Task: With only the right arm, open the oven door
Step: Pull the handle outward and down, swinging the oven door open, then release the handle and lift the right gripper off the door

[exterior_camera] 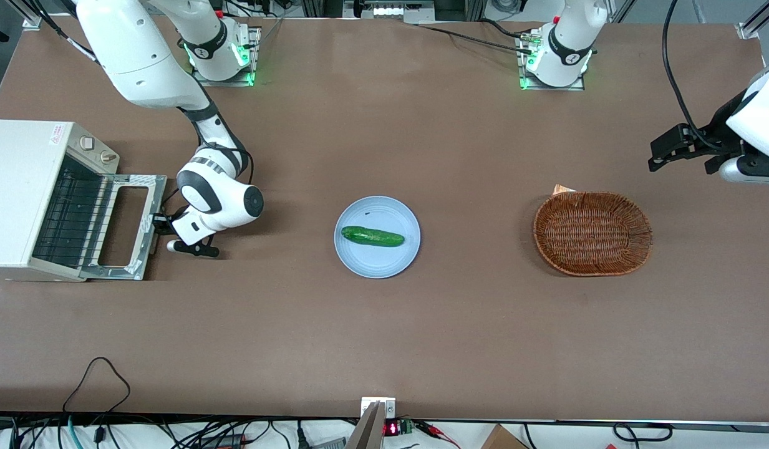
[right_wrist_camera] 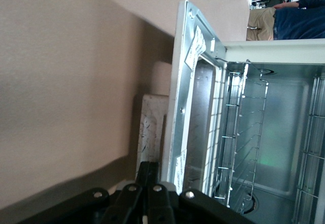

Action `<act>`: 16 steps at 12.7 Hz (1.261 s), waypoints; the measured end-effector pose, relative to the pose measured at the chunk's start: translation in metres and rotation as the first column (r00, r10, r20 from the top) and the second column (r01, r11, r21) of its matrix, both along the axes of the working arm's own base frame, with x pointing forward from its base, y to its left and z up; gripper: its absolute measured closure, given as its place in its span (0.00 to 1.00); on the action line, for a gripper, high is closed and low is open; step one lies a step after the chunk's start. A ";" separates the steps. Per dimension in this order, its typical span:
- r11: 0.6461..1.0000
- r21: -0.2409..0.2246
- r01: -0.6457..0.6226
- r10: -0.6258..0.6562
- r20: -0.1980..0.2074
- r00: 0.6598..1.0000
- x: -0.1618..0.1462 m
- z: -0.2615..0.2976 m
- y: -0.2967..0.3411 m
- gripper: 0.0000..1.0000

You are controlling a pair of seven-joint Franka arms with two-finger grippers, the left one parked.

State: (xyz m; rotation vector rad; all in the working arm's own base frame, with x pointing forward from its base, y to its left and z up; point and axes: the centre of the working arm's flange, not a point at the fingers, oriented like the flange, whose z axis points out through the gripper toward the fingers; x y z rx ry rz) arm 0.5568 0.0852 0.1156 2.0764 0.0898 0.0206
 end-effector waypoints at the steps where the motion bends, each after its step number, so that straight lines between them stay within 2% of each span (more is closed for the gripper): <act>1: 1.000 0.002 0.001 -0.001 -0.003 1.000 -0.001 -0.001 0.001 0.99; 6: 1.000 0.015 0.015 -0.015 -0.004 1.000 -0.002 -0.002 0.003 0.99; 8: 0.997 0.051 0.060 -0.061 0.008 0.998 0.003 0.003 0.009 0.99; 10: 0.979 0.144 0.146 -0.151 0.028 0.988 0.016 0.024 0.026 0.97; 12: 0.925 0.291 0.243 -0.261 0.025 0.965 0.037 0.069 0.043 0.95; 14: 0.855 0.430 0.292 -0.318 -0.012 0.948 0.055 0.123 0.054 0.77; 16: 0.791 0.527 0.310 -0.338 -0.045 0.940 0.064 0.167 0.055 0.55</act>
